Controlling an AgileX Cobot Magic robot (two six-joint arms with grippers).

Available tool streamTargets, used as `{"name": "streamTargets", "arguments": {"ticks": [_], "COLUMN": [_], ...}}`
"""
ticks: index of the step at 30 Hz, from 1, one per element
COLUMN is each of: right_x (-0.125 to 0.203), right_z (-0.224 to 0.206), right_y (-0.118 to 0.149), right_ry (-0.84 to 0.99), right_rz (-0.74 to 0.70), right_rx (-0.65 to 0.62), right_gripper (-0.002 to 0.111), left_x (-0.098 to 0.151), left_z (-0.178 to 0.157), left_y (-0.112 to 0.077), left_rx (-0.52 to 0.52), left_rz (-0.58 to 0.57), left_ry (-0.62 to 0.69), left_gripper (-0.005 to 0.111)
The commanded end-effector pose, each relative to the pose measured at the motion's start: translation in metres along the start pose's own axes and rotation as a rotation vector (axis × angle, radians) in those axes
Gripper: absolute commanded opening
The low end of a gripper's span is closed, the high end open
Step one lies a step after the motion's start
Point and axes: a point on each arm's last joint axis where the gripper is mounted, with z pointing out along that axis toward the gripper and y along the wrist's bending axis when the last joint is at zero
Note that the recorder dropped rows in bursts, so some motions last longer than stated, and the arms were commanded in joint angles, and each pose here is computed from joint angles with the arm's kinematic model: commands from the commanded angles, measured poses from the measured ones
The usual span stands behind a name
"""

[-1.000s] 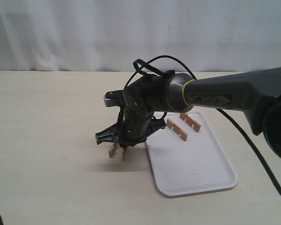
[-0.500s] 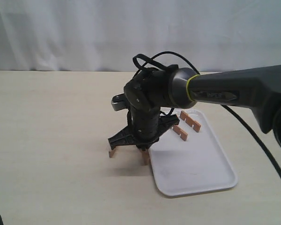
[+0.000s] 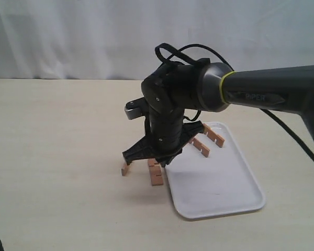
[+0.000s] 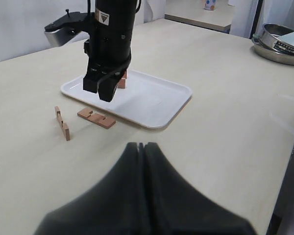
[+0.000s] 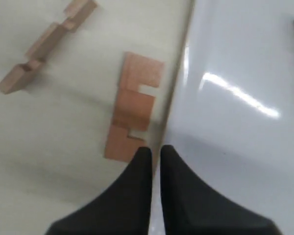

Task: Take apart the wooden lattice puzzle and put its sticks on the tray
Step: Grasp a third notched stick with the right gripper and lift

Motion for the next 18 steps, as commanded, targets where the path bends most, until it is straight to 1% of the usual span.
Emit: {"name": "streamTargets", "arguments": {"ticks": [1,2,5,7,9,18], "right_x": [-0.002,-0.003,-0.003,-0.003,-0.002,0.000], "right_z": [0.007,0.012,0.020,0.027,0.034,0.044], "right_y": [0.011,0.012,0.013,0.014,0.014,0.015], "right_ry": [-0.011,-0.013,-0.007,0.001,0.011,0.041], "right_rz": [-0.040,-0.038,-0.035,-0.037,-0.039,-0.032], "right_rx": [-0.096,-0.095,-0.094,-0.093,-0.086,-0.080], "right_gripper": [0.023,0.031,0.041,0.046,0.048,0.047], "left_x": [0.000,0.000,0.000,0.000,0.000,0.000], "left_z": [0.000,0.000,0.000,0.000,0.000,0.000], "left_y": [0.000,0.000,0.000,0.000,0.000,0.000], "left_rx": [0.004,0.004,0.004,0.004,0.004,0.004], "left_rz": [-0.006,-0.006,-0.006,-0.006,-0.006,-0.006], "left_ry": [-0.002,-0.002,-0.002,-0.002,-0.002,-0.002], "left_gripper": [0.000,0.000,0.000,0.000,0.000,0.000]}}
